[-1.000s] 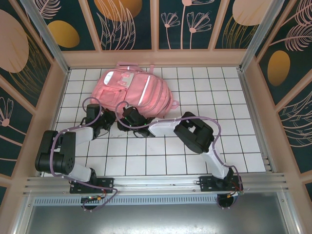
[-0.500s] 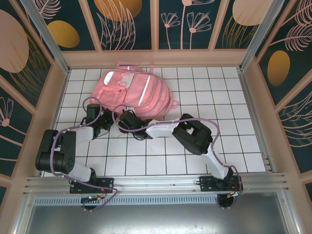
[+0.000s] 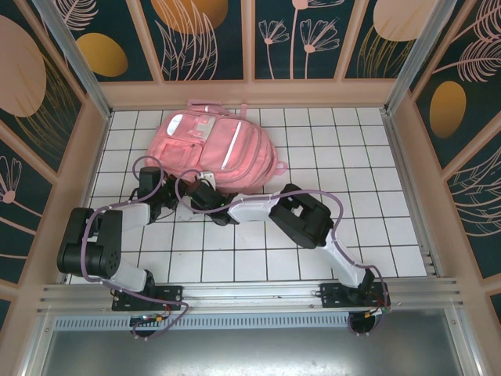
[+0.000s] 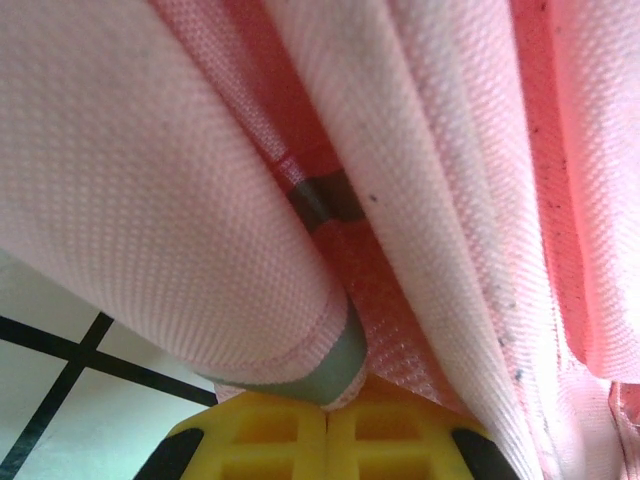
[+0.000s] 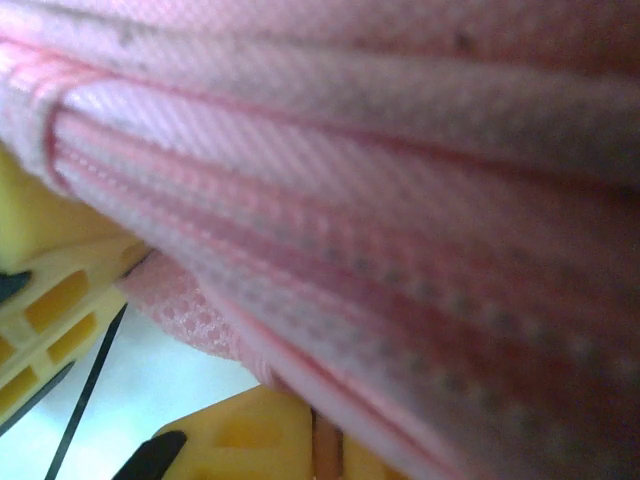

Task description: Pack the student bag

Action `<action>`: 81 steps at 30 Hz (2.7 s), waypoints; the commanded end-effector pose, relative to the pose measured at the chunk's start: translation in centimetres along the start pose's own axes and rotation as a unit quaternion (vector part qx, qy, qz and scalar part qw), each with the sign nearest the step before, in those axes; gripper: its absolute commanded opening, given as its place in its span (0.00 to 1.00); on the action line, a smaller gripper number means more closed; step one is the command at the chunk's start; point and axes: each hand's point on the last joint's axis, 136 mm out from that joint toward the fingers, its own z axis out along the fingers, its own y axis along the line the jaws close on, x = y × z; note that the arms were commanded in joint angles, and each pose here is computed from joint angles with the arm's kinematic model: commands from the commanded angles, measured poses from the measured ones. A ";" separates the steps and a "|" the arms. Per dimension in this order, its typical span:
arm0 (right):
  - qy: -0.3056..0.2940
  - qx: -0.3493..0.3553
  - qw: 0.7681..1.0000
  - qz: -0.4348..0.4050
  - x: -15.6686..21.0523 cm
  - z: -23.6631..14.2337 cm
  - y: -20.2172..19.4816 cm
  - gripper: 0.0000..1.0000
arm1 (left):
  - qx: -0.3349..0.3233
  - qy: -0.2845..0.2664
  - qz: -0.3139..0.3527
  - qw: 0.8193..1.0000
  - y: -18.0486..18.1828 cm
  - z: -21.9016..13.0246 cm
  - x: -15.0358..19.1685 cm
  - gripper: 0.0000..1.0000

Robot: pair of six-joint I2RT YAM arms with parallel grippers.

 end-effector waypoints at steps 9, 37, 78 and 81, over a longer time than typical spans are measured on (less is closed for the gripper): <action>0.013 0.080 0.997 -0.003 1.3 -0.7 -4.0 0.00 | -0.031 -0.035 0.002 0.999 0.7 -0.8 -1.2 0.00; -0.011 0.237 0.971 0.009 -2.1 -13.7 -22.9 0.00 | -0.194 -0.191 0.015 0.962 5.1 -6.6 -8.3 0.00; 0.018 0.007 0.999 -0.027 1.1 -12.4 -6.3 0.00 | 0.073 0.015 -0.040 0.996 -8.8 -0.7 10.3 0.42; 0.014 0.009 1.000 -0.027 0.8 -12.7 -6.4 0.00 | 0.050 0.012 -0.042 0.998 -8.0 0.0 10.2 0.13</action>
